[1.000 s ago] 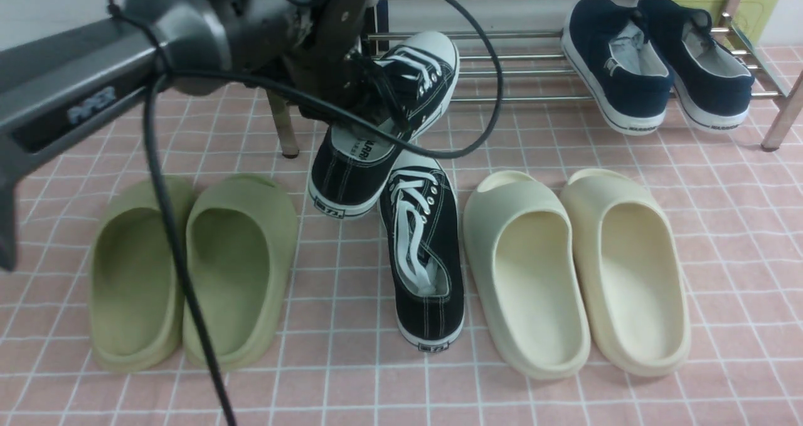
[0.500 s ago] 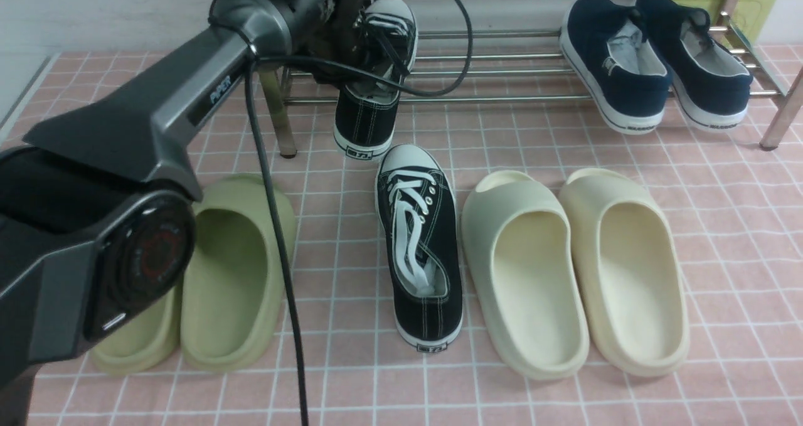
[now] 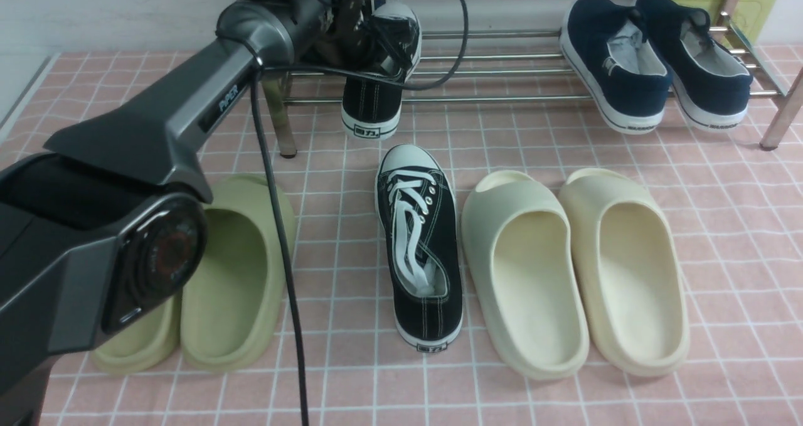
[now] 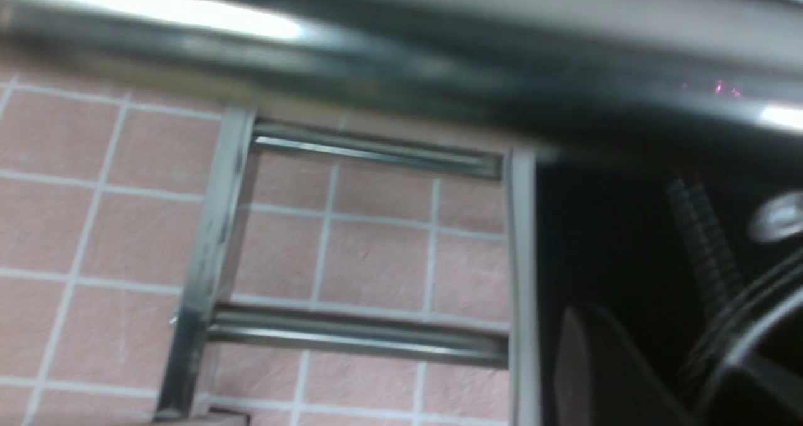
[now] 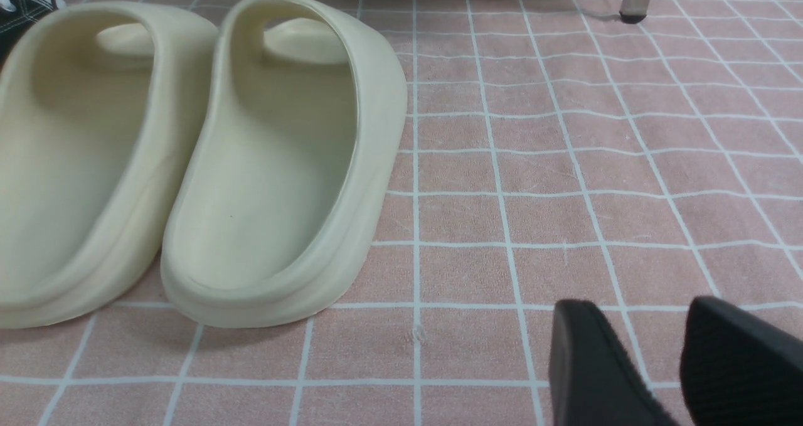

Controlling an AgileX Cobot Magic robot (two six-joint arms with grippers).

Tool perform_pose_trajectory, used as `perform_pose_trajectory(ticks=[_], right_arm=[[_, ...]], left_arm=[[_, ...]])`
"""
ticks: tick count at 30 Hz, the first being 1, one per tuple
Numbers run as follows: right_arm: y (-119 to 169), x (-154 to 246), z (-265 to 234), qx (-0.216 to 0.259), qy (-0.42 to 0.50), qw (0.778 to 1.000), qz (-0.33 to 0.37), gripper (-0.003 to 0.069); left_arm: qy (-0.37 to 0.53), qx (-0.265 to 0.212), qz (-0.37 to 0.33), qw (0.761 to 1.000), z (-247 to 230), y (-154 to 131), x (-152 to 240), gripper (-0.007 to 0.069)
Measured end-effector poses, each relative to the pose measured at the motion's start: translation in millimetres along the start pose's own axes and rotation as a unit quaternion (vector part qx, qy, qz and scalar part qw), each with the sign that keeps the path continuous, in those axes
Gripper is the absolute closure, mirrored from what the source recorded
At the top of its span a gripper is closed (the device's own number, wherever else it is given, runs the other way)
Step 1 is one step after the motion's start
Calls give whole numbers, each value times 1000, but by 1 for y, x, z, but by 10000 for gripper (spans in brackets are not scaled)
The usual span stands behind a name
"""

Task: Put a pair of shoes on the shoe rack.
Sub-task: Use the left arm to put a shoe into the shoe rack

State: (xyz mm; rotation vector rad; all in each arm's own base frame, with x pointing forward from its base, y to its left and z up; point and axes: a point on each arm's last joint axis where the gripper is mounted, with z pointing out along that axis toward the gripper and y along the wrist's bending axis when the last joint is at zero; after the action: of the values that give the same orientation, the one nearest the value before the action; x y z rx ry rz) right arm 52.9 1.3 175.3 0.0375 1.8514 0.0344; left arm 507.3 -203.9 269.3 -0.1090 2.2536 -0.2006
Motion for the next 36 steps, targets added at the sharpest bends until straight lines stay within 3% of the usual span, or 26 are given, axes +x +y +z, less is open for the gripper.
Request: perform_pose_trajectory(ticks=[5, 9, 15, 16, 21, 27, 36], right_arm=[[0, 0, 0, 0, 0, 1000, 0, 420], [0, 0, 0, 0, 0, 1000, 0, 420], [0, 0, 0, 0, 0, 1000, 0, 420], [0, 0, 0, 0, 0, 1000, 0, 420], [0, 0, 0, 0, 0, 1000, 0, 420], [0, 0, 0, 0, 0, 1000, 0, 420], [0, 0, 0, 0, 0, 1000, 0, 420]], left_arm=[[2, 7, -8, 1000, -5, -2, -2, 315], [16, 6, -3, 1000, -23, -1, -9, 294], [51, 14, 55, 997, -81, 0, -29, 400], [91, 17, 78, 993, -90, 1, -25, 469], [197, 50, 123, 971, -71, -3, 4, 608], [250, 69, 122, 958, -35, -7, 33, 623], [218, 73, 87, 969, -33, -13, 29, 623]])
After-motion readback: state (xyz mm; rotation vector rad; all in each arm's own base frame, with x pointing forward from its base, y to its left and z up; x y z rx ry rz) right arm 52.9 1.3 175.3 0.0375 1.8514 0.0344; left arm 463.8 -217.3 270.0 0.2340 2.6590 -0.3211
